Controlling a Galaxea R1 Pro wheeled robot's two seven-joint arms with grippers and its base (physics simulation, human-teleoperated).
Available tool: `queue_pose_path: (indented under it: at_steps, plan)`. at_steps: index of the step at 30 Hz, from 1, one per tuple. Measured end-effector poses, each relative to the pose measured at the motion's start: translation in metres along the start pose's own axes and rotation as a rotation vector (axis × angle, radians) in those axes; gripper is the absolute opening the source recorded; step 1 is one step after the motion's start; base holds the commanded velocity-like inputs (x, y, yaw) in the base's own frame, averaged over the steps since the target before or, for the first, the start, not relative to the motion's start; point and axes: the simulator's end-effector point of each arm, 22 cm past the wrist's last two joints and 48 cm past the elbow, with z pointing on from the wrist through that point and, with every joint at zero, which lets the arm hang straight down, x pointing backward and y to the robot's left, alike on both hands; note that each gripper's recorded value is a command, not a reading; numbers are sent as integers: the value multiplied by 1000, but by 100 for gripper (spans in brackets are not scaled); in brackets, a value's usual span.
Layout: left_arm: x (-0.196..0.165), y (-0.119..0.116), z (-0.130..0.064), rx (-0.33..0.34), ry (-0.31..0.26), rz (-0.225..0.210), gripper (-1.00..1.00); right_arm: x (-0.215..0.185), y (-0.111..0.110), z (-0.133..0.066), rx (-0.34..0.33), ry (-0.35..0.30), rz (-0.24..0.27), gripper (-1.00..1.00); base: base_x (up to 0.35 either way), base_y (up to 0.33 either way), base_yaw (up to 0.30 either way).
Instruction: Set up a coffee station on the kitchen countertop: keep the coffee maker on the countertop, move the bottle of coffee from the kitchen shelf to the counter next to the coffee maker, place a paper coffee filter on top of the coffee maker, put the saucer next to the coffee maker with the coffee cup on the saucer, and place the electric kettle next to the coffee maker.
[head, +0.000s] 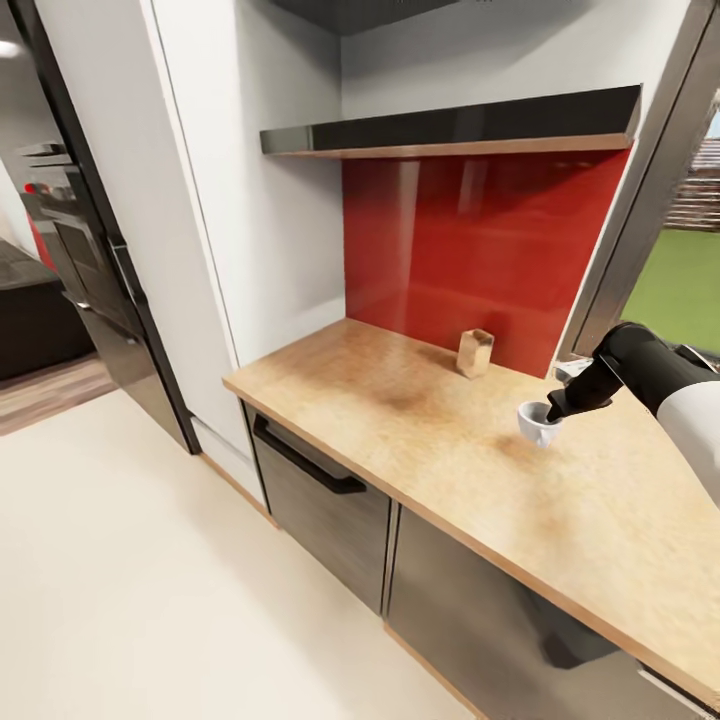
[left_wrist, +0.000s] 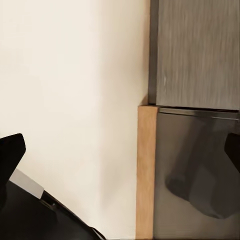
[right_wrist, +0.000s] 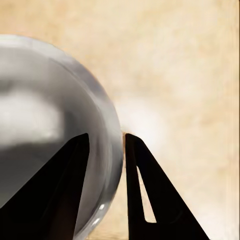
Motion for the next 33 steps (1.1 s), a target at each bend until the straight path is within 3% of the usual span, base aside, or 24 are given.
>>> queue_pose_path:
  at_steps: [11, 23, 33]
  plan:
    - [-1, -1, 1, 4, -2, 1, 100, -1, 0, -3, 0, -5, 0, -100, -11, 0, -244]
    - [-3, -3, 2, 12, -7, 2, 100, -3, 0, -11, -1, -18, 0, -100, -136, 0, -25]
    - [-4, -6, 3, 18, -11, 3, 100, 3, -23, -24, 23, -28, 27, -100, -238, 0, 0]
